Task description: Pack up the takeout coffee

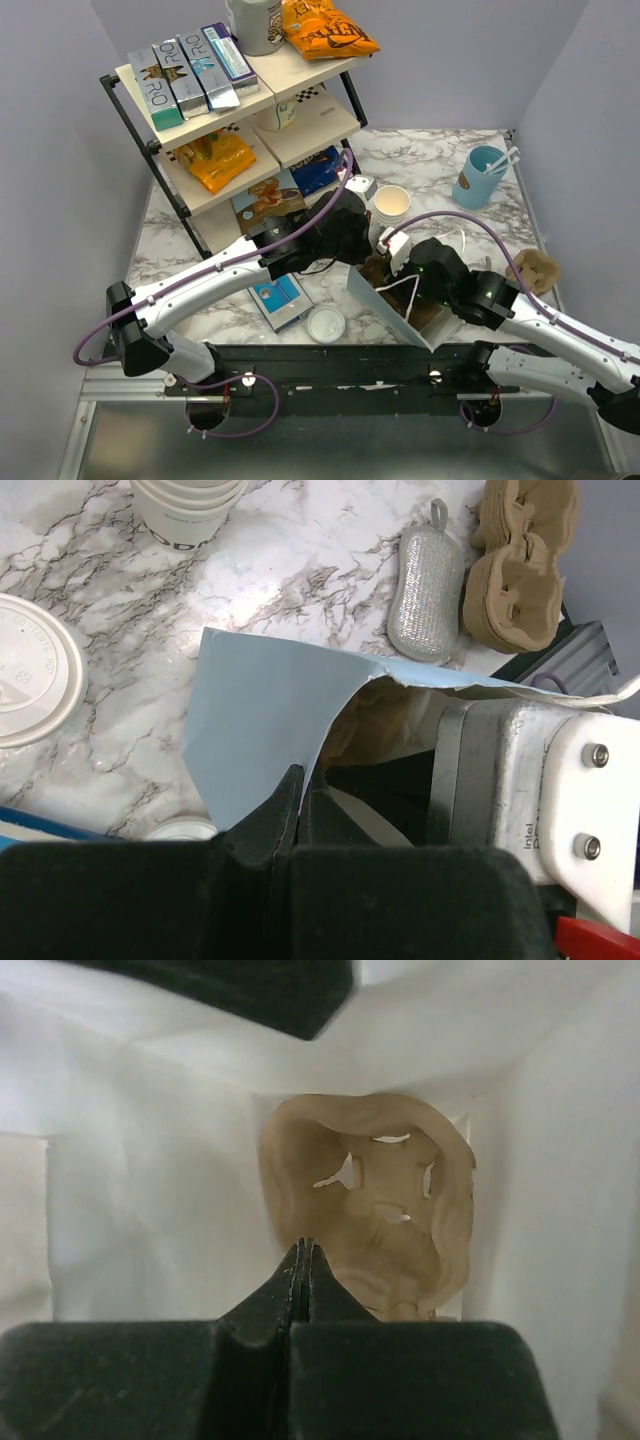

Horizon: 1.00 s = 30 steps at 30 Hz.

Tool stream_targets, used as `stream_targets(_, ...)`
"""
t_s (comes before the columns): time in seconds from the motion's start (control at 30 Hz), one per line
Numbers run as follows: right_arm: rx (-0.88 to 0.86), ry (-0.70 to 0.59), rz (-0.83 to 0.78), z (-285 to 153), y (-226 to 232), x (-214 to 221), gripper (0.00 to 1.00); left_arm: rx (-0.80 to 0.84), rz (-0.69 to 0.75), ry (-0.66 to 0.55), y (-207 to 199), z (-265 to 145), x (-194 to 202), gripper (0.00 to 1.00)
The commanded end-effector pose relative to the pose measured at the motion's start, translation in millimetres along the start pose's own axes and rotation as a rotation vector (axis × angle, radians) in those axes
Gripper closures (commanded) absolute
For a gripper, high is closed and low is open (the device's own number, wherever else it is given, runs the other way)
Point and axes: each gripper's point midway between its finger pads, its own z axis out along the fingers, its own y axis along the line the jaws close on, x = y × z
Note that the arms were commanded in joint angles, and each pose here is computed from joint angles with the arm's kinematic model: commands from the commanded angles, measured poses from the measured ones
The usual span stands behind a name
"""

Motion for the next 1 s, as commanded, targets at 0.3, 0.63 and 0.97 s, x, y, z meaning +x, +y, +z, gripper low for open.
stream_targets(0.3,0.022,0.108,0.154,-12.4,8.6,7.1,0.99,0.017,-0.054,-0.068,12.8,-7.5,-26.0,1.0)
stream_targets(0.63,0.164,0.396,0.045,-16.6,-15.7,28.0,0.99,0.097,-0.021,-0.036,14.3,-9.8,-29.7,1.0)
stream_targets(0.97,0.052,0.455,-0.075,3.1,-6.1,38.6,0.99,0.099,-0.041,-0.055,27.3,-14.6,-37.2,1.0)
